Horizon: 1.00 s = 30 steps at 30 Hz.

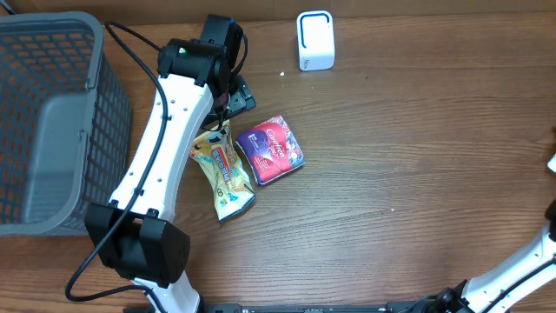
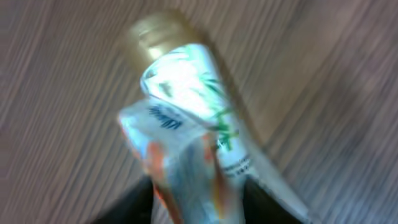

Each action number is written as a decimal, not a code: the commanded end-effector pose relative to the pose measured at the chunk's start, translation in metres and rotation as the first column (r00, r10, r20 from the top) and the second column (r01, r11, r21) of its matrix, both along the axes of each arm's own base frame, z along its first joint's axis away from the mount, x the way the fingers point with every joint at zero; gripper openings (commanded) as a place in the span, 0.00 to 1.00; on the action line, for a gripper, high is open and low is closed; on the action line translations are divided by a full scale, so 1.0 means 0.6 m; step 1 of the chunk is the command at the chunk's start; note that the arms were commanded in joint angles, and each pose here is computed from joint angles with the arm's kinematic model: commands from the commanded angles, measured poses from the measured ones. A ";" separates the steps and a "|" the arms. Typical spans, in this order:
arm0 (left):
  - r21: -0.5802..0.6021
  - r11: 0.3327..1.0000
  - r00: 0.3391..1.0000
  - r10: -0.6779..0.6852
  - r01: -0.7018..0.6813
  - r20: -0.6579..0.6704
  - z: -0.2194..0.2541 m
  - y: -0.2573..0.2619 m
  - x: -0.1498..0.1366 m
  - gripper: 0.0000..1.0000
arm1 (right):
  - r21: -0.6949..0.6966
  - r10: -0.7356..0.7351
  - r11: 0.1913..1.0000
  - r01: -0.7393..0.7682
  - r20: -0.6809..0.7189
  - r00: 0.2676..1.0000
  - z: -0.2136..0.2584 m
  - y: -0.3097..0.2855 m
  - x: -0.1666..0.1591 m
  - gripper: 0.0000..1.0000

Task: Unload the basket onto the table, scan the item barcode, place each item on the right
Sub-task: 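Carry Kleenex pack right and drop it off the table edge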

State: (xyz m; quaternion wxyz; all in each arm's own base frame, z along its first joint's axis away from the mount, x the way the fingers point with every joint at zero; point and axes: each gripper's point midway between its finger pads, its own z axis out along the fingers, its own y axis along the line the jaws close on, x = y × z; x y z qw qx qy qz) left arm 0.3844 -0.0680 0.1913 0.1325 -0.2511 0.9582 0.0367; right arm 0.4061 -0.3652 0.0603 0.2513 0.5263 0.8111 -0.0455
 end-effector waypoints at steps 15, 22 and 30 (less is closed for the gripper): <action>-0.003 1.000 1.000 0.007 -0.007 -0.010 -0.007 -0.003 0.000 1.00 | 0.009 0.251 0.962 -0.274 0.382 0.890 0.201 0.111 0.106 0.70; -0.003 1.000 1.000 0.007 -0.007 -0.010 -0.007 -0.003 0.000 1.00 | 0.092 0.395 0.833 -0.545 0.592 0.703 0.267 0.237 0.151 0.77; -0.003 1.000 1.000 0.007 -0.007 -0.010 -0.007 -0.003 0.000 1.00 | 0.220 0.540 0.545 -0.809 0.646 0.539 0.265 0.494 0.175 1.00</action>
